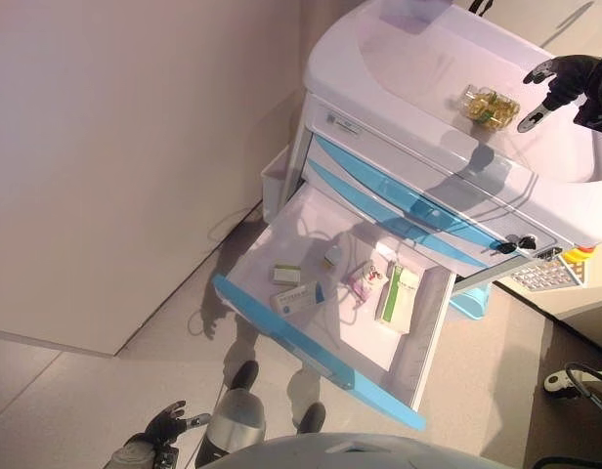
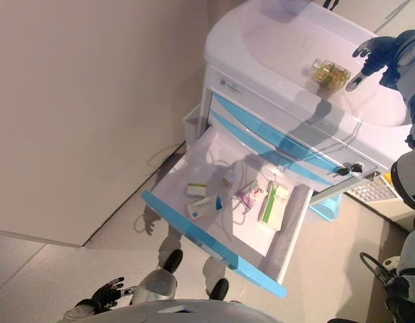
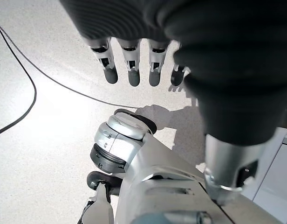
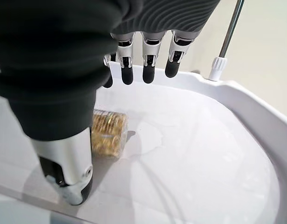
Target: Open the drawer and pick up the medicine
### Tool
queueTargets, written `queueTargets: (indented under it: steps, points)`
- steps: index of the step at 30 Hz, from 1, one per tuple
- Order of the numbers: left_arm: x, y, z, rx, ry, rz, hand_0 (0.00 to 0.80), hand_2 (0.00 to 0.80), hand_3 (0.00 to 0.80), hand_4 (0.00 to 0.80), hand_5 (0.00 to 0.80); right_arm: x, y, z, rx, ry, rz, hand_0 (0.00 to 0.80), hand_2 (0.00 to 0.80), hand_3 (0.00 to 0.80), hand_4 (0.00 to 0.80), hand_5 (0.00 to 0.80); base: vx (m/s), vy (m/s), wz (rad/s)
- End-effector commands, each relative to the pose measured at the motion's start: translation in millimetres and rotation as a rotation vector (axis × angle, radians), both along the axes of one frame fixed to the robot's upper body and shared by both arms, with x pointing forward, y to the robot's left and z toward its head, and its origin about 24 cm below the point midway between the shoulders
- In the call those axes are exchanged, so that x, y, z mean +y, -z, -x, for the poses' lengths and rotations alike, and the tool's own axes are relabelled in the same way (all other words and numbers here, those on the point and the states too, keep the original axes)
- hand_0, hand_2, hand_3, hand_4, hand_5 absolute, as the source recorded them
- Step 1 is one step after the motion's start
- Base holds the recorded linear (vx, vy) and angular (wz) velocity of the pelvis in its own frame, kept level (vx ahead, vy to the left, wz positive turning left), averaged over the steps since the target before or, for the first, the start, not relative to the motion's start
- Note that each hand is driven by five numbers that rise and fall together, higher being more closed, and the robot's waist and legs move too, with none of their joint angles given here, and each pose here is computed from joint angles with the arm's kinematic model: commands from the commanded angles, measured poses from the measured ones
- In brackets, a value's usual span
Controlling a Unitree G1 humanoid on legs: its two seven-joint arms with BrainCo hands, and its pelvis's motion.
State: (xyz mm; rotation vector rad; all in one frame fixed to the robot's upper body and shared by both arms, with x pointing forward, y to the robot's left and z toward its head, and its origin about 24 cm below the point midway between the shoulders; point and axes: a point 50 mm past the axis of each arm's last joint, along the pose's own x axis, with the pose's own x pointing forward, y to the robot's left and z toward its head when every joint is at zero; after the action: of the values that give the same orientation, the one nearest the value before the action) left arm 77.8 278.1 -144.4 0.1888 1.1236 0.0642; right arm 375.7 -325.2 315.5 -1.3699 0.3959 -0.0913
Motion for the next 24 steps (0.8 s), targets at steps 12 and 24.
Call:
queueTargets:
  steps: [12,24]
  points:
    - [2.4,1.6,10.0,0.045,0.053,-0.006,0.0,0.0,0.0,0.0,0.0,-19.0,-89.5,40.1,-0.933,-0.022,-0.461,0.0,0.0,0.0,0.0,0.0,-0.012,0.003,-0.01]
    - [-15.4,9.6,13.8,0.094,0.082,0.046,0.0,0.0,0.0,0.0,0.0,-15.4,18.4,42.1,-1.127,-0.171,-1.236,0.0,0.0,0.0,0.0,0.0,-0.046,0.027,-0.22]
